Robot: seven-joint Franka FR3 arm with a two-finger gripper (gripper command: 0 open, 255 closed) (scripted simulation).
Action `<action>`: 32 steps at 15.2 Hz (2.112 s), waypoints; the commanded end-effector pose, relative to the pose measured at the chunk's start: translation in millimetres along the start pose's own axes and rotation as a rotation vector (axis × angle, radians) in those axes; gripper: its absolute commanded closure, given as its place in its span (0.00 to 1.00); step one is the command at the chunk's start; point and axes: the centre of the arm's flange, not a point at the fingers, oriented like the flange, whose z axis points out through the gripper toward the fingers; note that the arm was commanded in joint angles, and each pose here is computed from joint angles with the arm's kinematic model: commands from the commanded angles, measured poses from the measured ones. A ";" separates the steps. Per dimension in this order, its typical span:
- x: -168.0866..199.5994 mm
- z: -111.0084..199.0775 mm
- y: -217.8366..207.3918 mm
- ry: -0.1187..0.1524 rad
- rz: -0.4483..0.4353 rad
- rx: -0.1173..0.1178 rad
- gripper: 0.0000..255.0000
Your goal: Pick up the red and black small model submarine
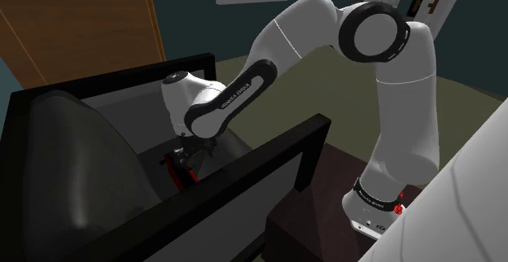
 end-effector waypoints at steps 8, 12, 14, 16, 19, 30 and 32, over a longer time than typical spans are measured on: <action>39.2 56.9 -51.5 0.024 0.015 -0.018 0.00; 39.7 77.9 -52.8 0.024 0.015 -0.018 0.00; 39.7 81.0 -53.0 0.024 0.015 -0.018 0.00; 40.2 80.2 -52.9 0.024 0.015 -0.018 1.00; 40.1 80.3 -52.9 0.024 0.015 -0.018 1.00; 39.0 49.4 -51.1 0.024 0.015 -0.018 1.00; 38.8 38.8 -50.4 0.024 0.015 -0.018 1.00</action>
